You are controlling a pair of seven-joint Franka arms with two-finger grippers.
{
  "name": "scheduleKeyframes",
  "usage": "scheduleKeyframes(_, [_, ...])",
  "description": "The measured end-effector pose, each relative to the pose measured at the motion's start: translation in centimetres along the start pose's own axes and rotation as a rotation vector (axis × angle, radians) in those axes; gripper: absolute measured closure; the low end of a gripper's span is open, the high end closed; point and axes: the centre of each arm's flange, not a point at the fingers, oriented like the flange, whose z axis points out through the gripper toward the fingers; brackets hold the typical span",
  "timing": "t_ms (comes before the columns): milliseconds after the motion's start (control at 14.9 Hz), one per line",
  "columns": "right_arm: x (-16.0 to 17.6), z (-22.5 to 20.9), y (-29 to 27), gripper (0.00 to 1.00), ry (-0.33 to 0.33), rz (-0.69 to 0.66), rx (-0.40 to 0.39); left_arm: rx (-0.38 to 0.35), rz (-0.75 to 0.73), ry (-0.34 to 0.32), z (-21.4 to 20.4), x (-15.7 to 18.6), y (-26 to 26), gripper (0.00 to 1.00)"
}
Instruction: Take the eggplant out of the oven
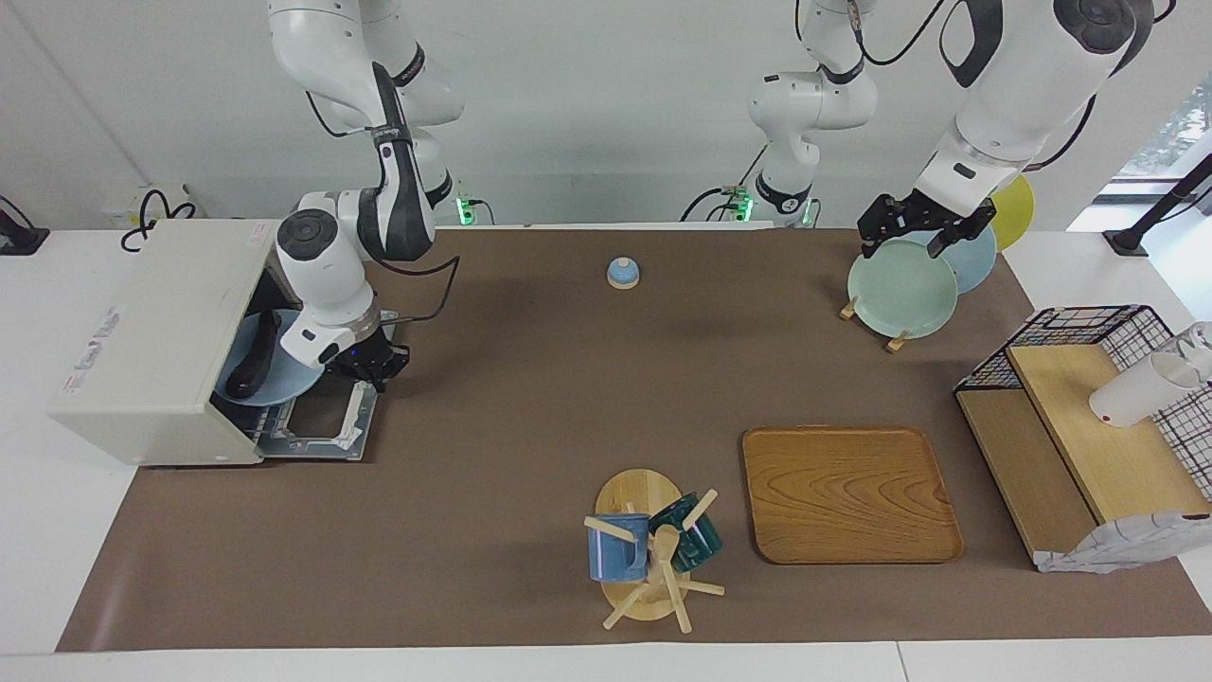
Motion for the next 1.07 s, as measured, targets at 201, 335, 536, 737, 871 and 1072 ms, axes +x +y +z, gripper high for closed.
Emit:
scheduleKeyframes(201, [0.3,-0.6,-0.9,0.99,-0.026,-0.003,0.001,0.000,-0.002,0.000,0.0,0.0,-0.1,0.00])
scheduleKeyframes(335, [0.7,-2.1,-0.8,0.97,-0.068,0.004,0.002,0.000,-0.003,0.000,0.0,0.0,-0.1,0.00])
scheduleKeyframes(536, [0.6,-5.4,0.1,0.79,-0.108,0.022,0.001,0.000,-0.003,0.000,0.0,0.0,-0.2,0.00])
scheduleKeyframes(737, [-0.3,-7.3,2.3,0.48,-0.115,0.052,0.003,-0.001,-0.003,0.002,0.0,0.0,-0.2,0.00])
scheduleKeyframes(871, [-0.8,-7.0,4.3,0.42,-0.121,0.048,0.008,-0.001,-0.003,0.003,0.0,0.0,-0.2,0.00])
scheduleKeyframes(1072, [-1.5,-5.9,5.9,0.44,-0.122,0.065,0.011,-0.001,-0.003,0.005,-0.1,0.1,-0.2,0.00])
